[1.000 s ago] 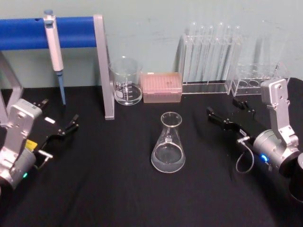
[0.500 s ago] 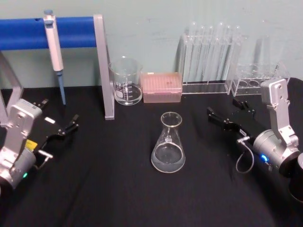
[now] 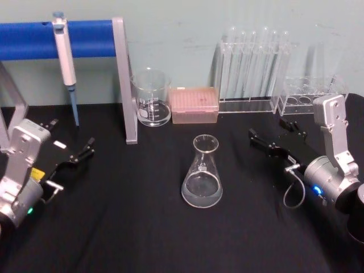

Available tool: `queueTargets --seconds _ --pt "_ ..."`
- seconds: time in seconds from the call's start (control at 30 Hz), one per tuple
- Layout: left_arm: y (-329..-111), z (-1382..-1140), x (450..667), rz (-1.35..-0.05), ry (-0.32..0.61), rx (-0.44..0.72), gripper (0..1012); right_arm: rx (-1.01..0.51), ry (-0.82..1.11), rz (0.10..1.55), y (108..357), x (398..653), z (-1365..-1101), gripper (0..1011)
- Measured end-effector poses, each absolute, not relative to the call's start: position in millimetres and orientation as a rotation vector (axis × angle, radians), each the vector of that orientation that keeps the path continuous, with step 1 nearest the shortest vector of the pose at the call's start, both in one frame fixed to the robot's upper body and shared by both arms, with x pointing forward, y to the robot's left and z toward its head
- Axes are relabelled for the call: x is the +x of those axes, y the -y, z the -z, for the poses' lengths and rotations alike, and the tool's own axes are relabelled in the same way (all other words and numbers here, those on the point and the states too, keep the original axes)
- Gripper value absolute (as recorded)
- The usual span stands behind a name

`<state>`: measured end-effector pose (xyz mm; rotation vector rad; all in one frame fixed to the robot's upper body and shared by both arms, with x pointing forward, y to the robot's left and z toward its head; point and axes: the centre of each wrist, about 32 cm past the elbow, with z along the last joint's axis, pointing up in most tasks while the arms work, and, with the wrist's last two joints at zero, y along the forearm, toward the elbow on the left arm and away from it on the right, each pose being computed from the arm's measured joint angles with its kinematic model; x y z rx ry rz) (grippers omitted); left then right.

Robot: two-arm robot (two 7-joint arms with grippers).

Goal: Grasp the erlenmeyer flask with one hand, shake it three times, then place it back.

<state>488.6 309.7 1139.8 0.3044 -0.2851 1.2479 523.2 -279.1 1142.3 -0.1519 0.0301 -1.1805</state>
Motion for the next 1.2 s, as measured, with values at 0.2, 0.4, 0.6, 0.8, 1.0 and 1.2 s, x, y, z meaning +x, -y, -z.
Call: queueTargets --seconds 0.2,0.4,0.6,0.8,1.0,1.2 --pt "-309.7 -1139.8 488.6 -1.248 0.285 0.304 1001 -0.152 -0.03 1.18 279.1 523.2 -1142.3 1000" --pt "-309.7 -1139.8 488.6 -1.248 0.285 0.304 1001 -0.152 -0.03 1.181 279.2 523.2 -1142.3 1000" --pt "-309.7 -1139.8 488.6 -1.248 0.285 0.304 1001 -0.152 -0.03 1.18 279.2 523.2 -1142.3 1000" --pt "-309.7 -1139.8 488.6 -1.248 0.285 0.304 1001 -0.152 -0.03 1.18 279.1 523.2 -1142.3 1000" --pt "-309.7 -1139.8 488.6 -1.248 0.285 0.304 1001 -0.152 -0.03 1.18 279.2 523.2 -1142.3 1000" --pt "-309.7 -1139.8 488.6 -1.248 0.285 0.304 1001 -0.152 -0.03 1.18 279.2 523.2 -1142.3 1000"
